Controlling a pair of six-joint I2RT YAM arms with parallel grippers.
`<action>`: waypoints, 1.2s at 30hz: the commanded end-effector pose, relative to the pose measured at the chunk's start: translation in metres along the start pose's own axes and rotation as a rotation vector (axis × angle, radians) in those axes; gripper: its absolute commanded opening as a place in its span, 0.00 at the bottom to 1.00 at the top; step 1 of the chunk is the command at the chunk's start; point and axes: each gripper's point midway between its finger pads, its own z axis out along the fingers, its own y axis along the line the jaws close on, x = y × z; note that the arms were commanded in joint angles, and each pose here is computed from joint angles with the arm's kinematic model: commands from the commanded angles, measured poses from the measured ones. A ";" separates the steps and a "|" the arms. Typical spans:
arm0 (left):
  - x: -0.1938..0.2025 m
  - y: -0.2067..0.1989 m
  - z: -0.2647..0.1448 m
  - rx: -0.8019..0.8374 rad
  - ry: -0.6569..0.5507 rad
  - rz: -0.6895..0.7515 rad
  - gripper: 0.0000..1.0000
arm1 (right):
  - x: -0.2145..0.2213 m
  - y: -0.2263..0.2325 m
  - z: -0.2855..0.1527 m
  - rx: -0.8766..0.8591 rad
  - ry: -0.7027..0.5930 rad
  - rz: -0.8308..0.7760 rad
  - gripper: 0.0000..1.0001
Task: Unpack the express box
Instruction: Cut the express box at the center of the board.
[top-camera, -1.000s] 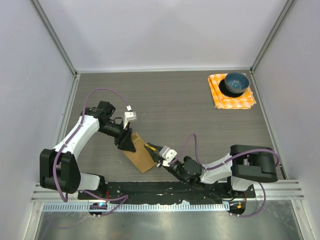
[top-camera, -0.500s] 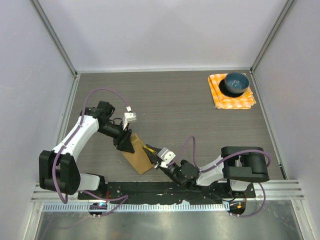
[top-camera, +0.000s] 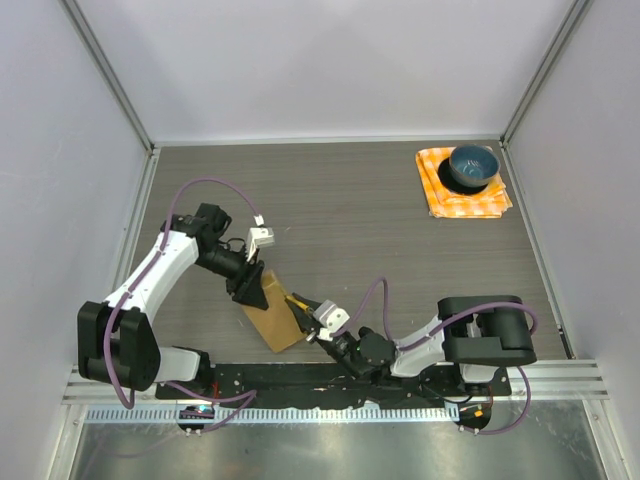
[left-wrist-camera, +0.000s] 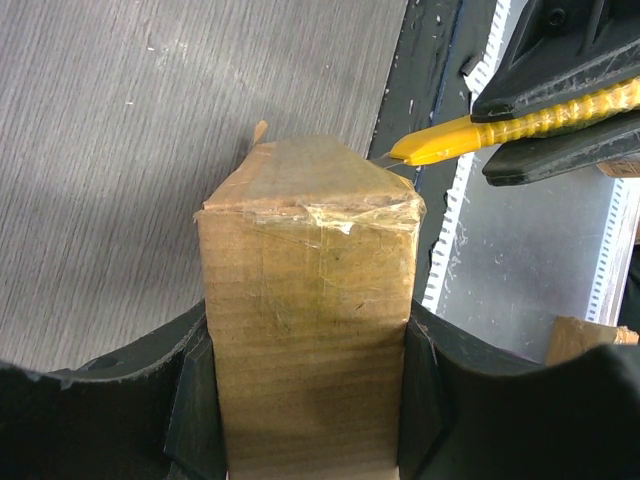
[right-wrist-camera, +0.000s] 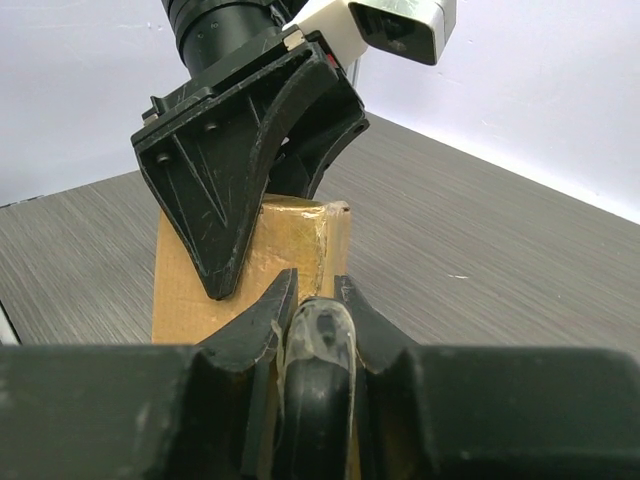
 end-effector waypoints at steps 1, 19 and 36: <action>-0.010 -0.001 -0.008 -0.023 -0.018 0.099 0.24 | 0.095 -0.023 -0.043 0.047 0.309 -0.265 0.01; -0.039 0.001 -0.014 -0.078 -0.119 0.104 0.19 | 0.123 -0.009 -0.068 0.048 0.389 -0.215 0.01; -0.021 -0.020 -0.022 -0.107 -0.055 0.138 0.17 | 0.138 0.008 -0.086 0.026 0.433 -0.392 0.01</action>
